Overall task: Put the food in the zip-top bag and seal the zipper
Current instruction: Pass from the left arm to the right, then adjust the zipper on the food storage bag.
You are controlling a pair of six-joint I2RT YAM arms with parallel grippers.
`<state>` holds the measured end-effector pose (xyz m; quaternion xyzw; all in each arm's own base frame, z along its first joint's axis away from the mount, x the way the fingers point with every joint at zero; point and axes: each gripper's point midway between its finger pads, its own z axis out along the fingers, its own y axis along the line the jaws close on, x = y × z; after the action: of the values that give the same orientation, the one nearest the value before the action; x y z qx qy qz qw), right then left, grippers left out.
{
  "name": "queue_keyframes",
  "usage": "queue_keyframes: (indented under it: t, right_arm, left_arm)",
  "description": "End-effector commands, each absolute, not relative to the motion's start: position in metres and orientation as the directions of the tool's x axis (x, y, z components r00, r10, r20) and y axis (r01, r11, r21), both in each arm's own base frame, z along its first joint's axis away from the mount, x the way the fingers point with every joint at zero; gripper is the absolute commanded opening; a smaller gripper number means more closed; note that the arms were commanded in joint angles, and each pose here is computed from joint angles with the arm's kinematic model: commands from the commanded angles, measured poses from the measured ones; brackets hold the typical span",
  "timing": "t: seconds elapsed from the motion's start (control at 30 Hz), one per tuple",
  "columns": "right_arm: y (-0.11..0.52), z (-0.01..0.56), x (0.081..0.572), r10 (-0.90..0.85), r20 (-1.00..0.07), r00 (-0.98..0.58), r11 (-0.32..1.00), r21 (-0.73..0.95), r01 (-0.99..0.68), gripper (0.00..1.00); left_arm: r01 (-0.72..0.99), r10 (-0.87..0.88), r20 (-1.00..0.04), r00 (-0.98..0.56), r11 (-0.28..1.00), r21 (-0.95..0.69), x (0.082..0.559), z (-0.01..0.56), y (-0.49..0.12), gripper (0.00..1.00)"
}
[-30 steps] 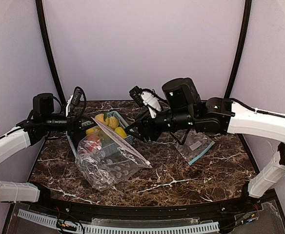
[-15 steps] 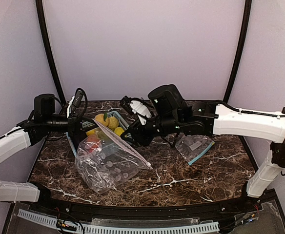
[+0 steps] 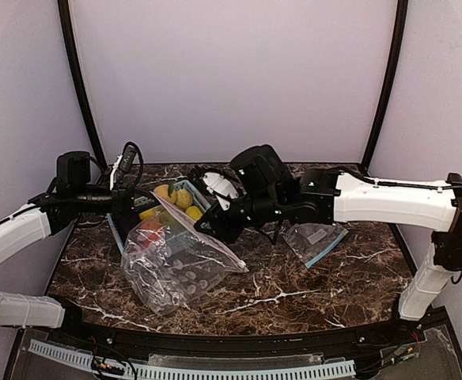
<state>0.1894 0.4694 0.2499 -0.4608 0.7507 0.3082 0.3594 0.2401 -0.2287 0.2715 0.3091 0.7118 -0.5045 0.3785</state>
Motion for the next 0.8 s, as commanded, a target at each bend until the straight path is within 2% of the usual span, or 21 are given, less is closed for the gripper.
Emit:
queue_keyframes:
  t: [0.0,0.17,0.23,0.27,0.3,0.33,0.37,0.4,0.5,0.6,0.67,0.77]
  right_arm:
    - [0.478,0.261,0.189,-0.45,-0.841,-0.299,0.371,0.129,-0.92,0.25]
    - [0.478,0.262,0.188,-0.44,-0.843,-0.31,0.372,0.143,-0.917,0.03]
    - [0.476,0.263,0.189,-0.43,-0.845,-0.318,0.384,0.148,-0.911,0.0]
    - [0.474,0.264,0.191,-0.423,-0.846,-0.325,0.391,0.153,-0.907,0.0]
    - [0.472,0.264,0.193,-0.418,-0.845,-0.334,0.4,0.158,-0.903,0.0]
    - [0.468,0.266,0.195,-0.41,-0.846,-0.342,0.411,0.163,-0.897,0.0]
    - [0.465,0.266,0.198,-0.404,-0.845,-0.351,0.424,0.167,-0.89,0.0]
    - [0.46,0.266,0.201,-0.399,-0.844,-0.359,0.439,0.168,-0.883,0.0]
    - [0.44,0.269,0.211,-0.388,-0.841,-0.377,0.492,0.156,-0.856,0.0]
    - [0.41,0.274,0.23,-0.377,-0.839,-0.392,0.582,0.115,-0.805,0.0]
    - [0.385,0.279,0.241,-0.371,-0.836,-0.403,0.636,0.087,-0.766,0.0]
    - [0.342,0.29,0.257,-0.365,-0.832,-0.418,0.721,0.032,-0.692,0.0]
  left_arm:
    - [0.831,0.065,-0.857,-0.511,0.293,-0.473,0.24,0.277,-0.23,0.01]
    - [0.829,0.063,-0.856,-0.513,0.293,-0.475,0.241,0.277,-0.23,0.01]
    - [0.827,0.059,-0.856,-0.514,0.299,-0.476,0.242,0.278,-0.23,0.05]
    - [0.824,0.056,-0.854,-0.517,0.303,-0.478,0.243,0.278,-0.23,0.09]
    - [0.82,0.052,-0.855,-0.517,0.315,-0.477,0.244,0.278,-0.229,0.24]
    - [0.817,0.046,-0.857,-0.514,0.329,-0.473,0.246,0.279,-0.228,0.32]
    - [0.816,0.042,-0.858,-0.512,0.337,-0.47,0.247,0.281,-0.227,0.48]
    - [0.813,0.036,-0.861,-0.507,0.351,-0.464,0.249,0.282,-0.226,0.59]
    - [0.807,0.015,-0.875,-0.484,0.395,-0.439,0.254,0.291,-0.222,0.73]
    - [0.756,-0.013,-0.892,-0.452,0.524,-0.392,0.268,0.293,-0.207,0.9]
    - [0.694,-0.016,-0.899,-0.437,0.63,-0.349,0.28,0.288,-0.193,0.96]
    - [0.623,-0.011,-0.905,-0.426,0.722,-0.302,0.288,0.283,-0.176,0.99]
